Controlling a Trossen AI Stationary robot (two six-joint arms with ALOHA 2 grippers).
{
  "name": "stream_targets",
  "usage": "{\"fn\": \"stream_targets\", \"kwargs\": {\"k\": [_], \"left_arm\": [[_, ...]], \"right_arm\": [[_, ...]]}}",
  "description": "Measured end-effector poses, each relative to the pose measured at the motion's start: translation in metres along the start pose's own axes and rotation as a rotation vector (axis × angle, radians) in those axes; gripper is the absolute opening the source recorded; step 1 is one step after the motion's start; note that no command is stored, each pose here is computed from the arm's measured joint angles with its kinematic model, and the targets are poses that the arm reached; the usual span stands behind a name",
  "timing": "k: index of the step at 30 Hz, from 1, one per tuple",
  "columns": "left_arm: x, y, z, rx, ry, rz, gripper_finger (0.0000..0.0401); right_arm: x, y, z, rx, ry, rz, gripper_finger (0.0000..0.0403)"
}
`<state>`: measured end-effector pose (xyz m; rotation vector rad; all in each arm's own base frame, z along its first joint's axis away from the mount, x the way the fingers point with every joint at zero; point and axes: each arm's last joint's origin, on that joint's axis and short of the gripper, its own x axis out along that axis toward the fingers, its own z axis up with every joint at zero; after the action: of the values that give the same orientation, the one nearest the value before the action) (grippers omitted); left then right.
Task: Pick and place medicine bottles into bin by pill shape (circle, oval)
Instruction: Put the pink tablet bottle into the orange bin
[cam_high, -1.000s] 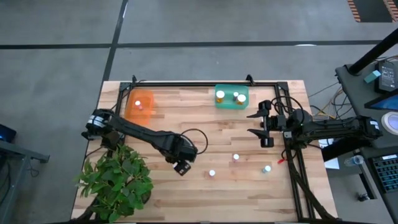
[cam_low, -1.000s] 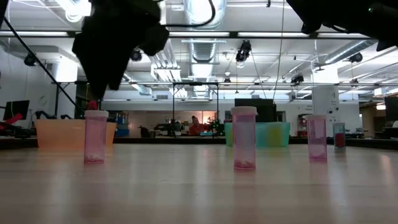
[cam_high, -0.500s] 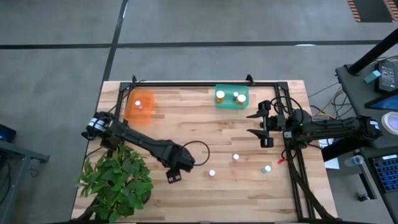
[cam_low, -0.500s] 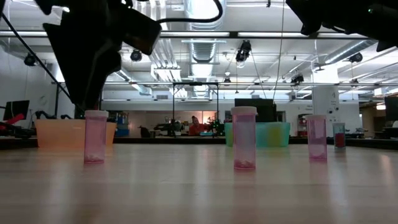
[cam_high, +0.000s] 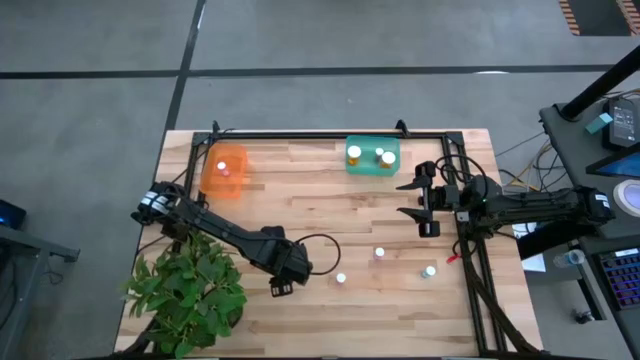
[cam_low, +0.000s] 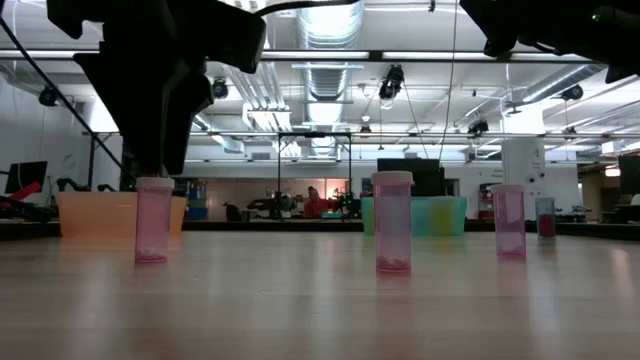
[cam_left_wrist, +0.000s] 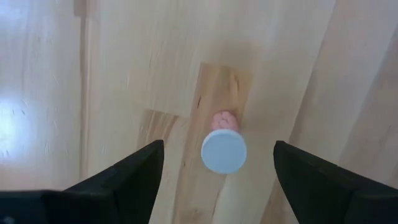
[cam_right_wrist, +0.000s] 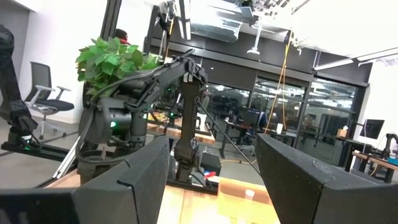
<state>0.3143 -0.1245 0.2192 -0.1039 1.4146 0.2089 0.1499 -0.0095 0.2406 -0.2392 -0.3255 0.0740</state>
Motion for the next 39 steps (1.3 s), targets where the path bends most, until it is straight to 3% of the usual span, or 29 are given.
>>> {"fn": "stream_targets", "kwargs": {"k": [15,27,39], "left_arm": [[0.0104,-0.0024,0.0012,0.026,0.025,0.016,0.0272],[0.0106,-0.0025,0.0012,0.027,0.026,0.015,0.017],[0.0106,-0.0029,0.0009,0.028,0.036,0.0,0.0102]], "right_arm": [[-0.0001,0.0,-0.0002,0.0,0.001,0.0,0.0226],[-0.0001,0.0001,-0.0002,0.0,0.001,0.0,0.0226],[-0.0001,0.0001,-0.0002,0.0,0.001,0.0,0.0226]]}}
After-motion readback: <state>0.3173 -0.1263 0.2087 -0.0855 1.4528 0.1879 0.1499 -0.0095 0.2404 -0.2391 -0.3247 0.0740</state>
